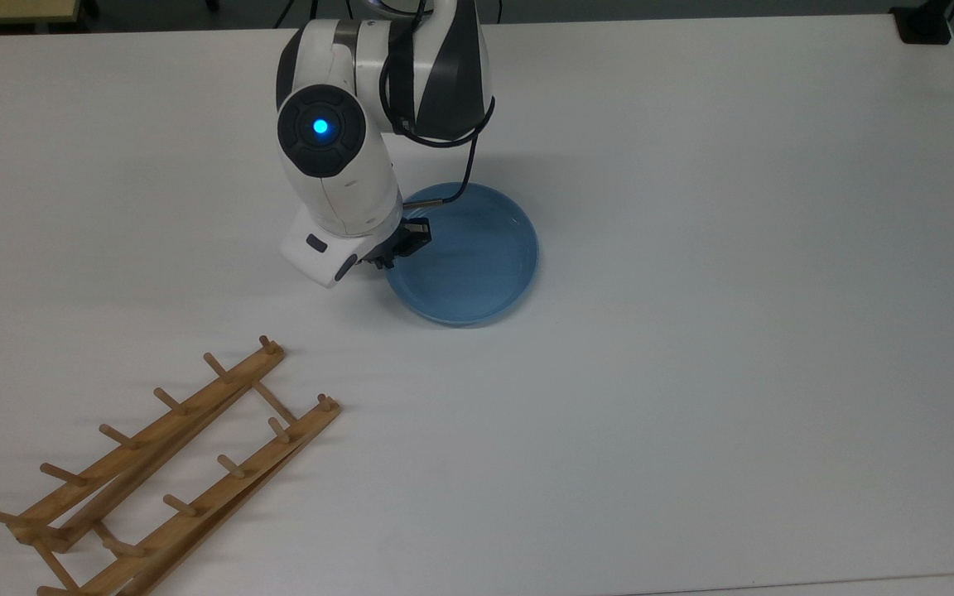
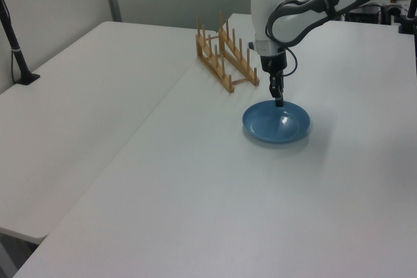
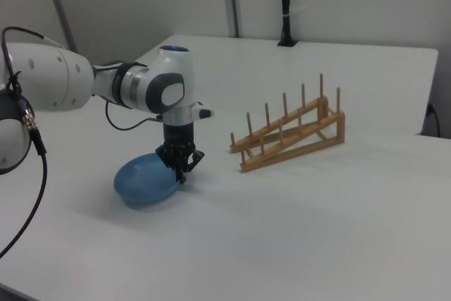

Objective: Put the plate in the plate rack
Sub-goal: 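Close the gripper on the plate rim, then lift the plate on edge and carry it toward the wooden rack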

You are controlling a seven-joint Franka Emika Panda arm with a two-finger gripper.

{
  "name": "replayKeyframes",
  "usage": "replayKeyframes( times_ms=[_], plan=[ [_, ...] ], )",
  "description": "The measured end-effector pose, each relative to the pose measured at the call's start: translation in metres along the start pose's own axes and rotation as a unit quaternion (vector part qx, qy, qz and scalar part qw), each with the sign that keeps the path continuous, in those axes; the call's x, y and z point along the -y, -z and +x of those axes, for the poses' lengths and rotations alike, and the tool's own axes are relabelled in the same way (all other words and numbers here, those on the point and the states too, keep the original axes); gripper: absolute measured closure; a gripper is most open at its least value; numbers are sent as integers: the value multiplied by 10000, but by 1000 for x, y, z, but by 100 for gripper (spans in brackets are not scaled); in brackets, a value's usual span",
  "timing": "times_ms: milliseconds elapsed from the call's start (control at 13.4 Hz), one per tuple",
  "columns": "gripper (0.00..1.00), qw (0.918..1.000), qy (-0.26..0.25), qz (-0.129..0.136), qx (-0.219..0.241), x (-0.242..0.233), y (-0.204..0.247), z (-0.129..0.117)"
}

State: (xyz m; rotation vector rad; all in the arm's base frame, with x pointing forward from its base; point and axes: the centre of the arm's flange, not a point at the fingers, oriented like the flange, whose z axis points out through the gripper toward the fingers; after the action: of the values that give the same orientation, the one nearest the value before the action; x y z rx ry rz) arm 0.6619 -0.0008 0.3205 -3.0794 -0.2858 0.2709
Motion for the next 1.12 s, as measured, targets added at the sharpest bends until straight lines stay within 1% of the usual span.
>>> replayKeyframes(
  times_ms=[149,373,448,522,746,820,970,1044,1119],
  plan=[
    [94,9998,61,-36,-205,2,23,2],
    [95,9977,242,-123,-620,3,80,-5],
    [95,9961,342,-172,-795,2,107,-11],
    [95,9948,424,-230,-897,1,122,-15],
    [95,9893,687,-592,-1146,-8,156,-26],
    [95,9850,703,-741,-1390,-12,167,-25],
    [95,9708,658,-1065,-2047,-25,189,-20],
    [95,9585,549,-1283,-2487,-43,203,-20],
    [95,9499,462,-1420,-2748,-57,211,-21]
  ],
)
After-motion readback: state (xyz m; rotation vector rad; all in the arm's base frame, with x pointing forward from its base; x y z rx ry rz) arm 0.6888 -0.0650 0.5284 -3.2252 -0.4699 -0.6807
